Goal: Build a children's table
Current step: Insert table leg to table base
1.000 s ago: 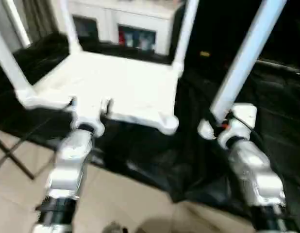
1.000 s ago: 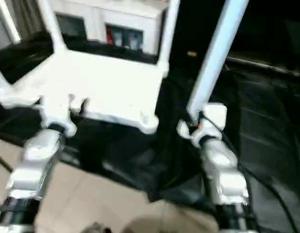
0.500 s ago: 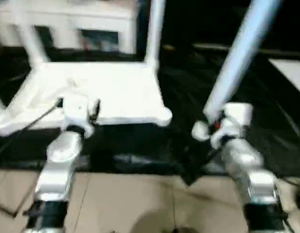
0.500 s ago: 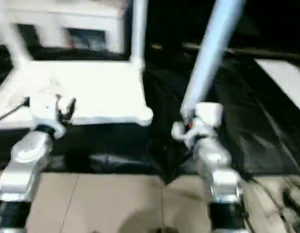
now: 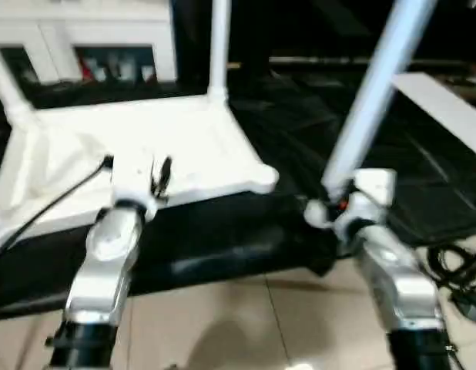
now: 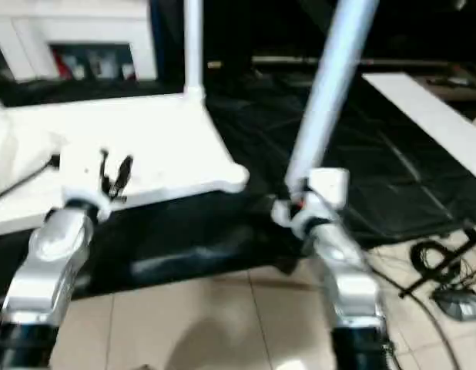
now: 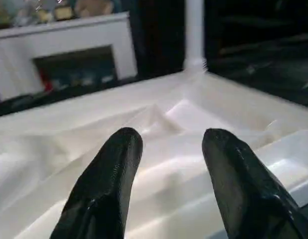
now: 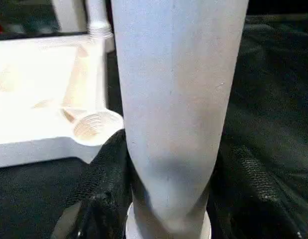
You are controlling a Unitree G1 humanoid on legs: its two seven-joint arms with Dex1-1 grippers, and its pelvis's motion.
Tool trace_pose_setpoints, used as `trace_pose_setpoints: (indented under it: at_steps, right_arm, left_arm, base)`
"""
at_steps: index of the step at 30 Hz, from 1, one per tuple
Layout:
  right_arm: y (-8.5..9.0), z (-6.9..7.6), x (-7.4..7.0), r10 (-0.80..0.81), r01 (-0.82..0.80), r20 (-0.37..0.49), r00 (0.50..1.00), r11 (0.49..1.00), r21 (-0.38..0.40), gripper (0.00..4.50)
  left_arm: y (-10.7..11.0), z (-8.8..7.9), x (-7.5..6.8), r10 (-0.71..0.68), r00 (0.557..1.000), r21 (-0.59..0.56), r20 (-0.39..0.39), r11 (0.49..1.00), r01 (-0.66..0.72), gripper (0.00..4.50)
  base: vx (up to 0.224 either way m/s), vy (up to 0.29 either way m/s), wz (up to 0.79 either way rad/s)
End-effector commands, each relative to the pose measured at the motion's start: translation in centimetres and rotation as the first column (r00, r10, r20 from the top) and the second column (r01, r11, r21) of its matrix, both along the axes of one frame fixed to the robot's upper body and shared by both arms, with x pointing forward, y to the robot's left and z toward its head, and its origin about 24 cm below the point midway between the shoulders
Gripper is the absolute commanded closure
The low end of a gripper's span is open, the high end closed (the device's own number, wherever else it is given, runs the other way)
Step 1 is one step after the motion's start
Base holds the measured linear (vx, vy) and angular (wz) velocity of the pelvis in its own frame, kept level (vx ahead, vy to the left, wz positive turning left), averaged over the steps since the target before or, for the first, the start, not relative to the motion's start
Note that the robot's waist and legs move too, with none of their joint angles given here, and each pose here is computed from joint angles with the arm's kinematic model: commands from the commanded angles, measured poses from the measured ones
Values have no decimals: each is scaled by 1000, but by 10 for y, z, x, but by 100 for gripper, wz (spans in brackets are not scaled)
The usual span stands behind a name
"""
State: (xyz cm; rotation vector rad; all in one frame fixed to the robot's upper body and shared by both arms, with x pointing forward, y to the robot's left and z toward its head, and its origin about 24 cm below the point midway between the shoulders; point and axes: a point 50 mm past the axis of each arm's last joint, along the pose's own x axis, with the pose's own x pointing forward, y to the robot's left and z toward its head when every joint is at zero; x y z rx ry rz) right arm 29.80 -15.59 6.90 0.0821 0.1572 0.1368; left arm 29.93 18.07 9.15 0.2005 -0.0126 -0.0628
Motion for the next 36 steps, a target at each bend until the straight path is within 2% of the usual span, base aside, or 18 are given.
trace_pose_setpoints:
  at_steps: [1,4,8,12,16,20,25,30,36]
  right_arm:
    - [-14,5,-2,-45,45,19,999,999,-13,264]
    - [-12,8,0,-31,31,32,999,999,-7,264]
    - [-12,20,7,0,2,77,997,1000,-19,264]
    - [-17,21,8,-4,6,79,997,1000,-29,264]
    - [-19,20,10,-7,9,72,997,1000,-28,264]
    - [-14,19,13,9,-7,74,997,1000,-27,264]
    - [-12,25,13,10,-8,91,996,1000,-19,264]
    - [-12,22,12,15,-13,87,996,1000,-27,264]
    - [-19,25,16,17,-14,88,996,1000,-27,264]
  left_arm:
    - [-11,3,2,-25,1000,-14,7,1000,25,207]
    - [-10,3,5,-8,1000,-9,-4,1000,7,207]
    - [-14,8,6,-29,999,-76,19,997,30,207]
    - [-22,10,6,-44,999,-89,29,995,46,207]
    - [-30,8,2,-71,997,-54,23,996,72,207]
    - [-24,5,1,-32,999,-60,13,998,33,207]
    - [-26,6,2,-46,999,-49,18,998,47,207]
    - [-26,7,2,-52,998,-42,21,998,53,207]
    - [-31,10,0,-50,998,-38,28,998,51,207]
  base:
    - [-55,-15,1]
    - [-73,-58,-7]
    - [-100,-73,2]
    - [-77,-6,0]
    - [-13,5,-1]
    - [46,63,-21]
    - [70,31,-6]
    - [123,-19,5]
    - [108,-20,6]
